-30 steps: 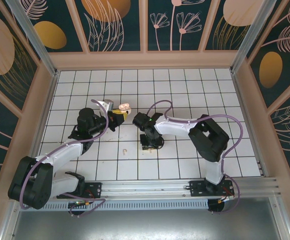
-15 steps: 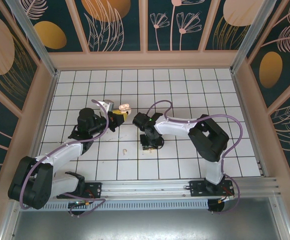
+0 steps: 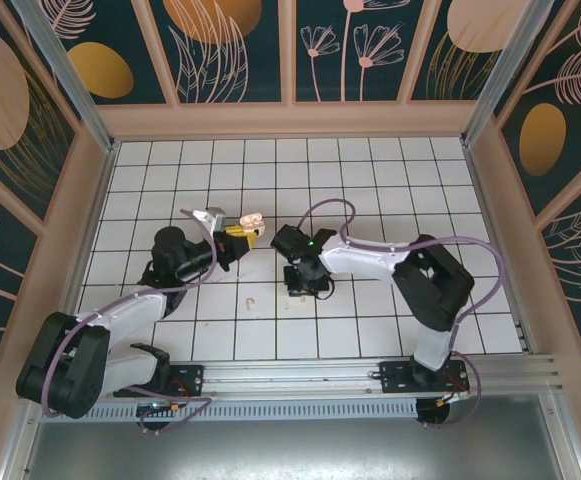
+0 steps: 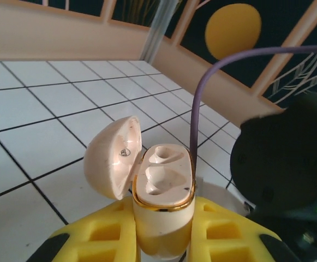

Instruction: Insert wireless bluetooth earbuds into charging case

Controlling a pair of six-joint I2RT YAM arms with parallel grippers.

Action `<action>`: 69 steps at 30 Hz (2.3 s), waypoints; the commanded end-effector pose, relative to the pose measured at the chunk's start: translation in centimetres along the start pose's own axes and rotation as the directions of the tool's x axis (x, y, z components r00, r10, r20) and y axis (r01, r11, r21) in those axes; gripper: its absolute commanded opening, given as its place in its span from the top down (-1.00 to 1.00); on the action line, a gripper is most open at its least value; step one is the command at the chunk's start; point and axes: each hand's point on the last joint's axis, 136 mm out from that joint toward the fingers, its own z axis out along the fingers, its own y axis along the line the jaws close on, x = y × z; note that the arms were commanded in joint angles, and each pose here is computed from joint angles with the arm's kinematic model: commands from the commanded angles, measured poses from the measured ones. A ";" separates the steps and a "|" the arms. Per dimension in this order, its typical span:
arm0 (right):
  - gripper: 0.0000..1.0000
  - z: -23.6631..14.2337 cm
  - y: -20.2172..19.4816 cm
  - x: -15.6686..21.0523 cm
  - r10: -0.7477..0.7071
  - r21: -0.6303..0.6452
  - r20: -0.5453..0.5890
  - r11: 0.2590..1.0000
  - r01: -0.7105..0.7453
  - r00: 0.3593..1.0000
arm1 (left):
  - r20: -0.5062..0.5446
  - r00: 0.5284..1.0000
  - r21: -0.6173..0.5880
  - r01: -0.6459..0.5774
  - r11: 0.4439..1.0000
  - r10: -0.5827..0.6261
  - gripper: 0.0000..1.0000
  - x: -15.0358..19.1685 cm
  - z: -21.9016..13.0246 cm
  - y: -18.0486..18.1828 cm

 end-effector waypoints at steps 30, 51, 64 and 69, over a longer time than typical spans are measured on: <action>0.59 -23.2 6.8 -8.3 0.084 -0.364 0.824 0.835 0.412 0.560 | 0.147 0.970 0.235 -0.227 0.945 0.196 0.68 -0.7 1.7 -5.7; 0.59 -20.5 7.8 -7.8 0.000 -0.325 0.795 0.844 0.427 0.606 | 0.175 0.961 0.221 -0.250 0.943 0.214 0.68 -2.1 1.4 -6.3; 0.60 -18.5 6.7 -7.5 -0.058 -0.260 0.769 0.882 0.394 0.637 | 0.190 0.952 0.199 -0.279 0.939 0.242 0.68 -3.1 1.2 -6.6; 0.60 -18.3 7.1 -6.8 -0.088 -0.253 0.759 0.873 0.416 0.645 | 0.191 0.948 0.183 -0.288 0.940 0.253 0.68 -3.2 1.1 -6.4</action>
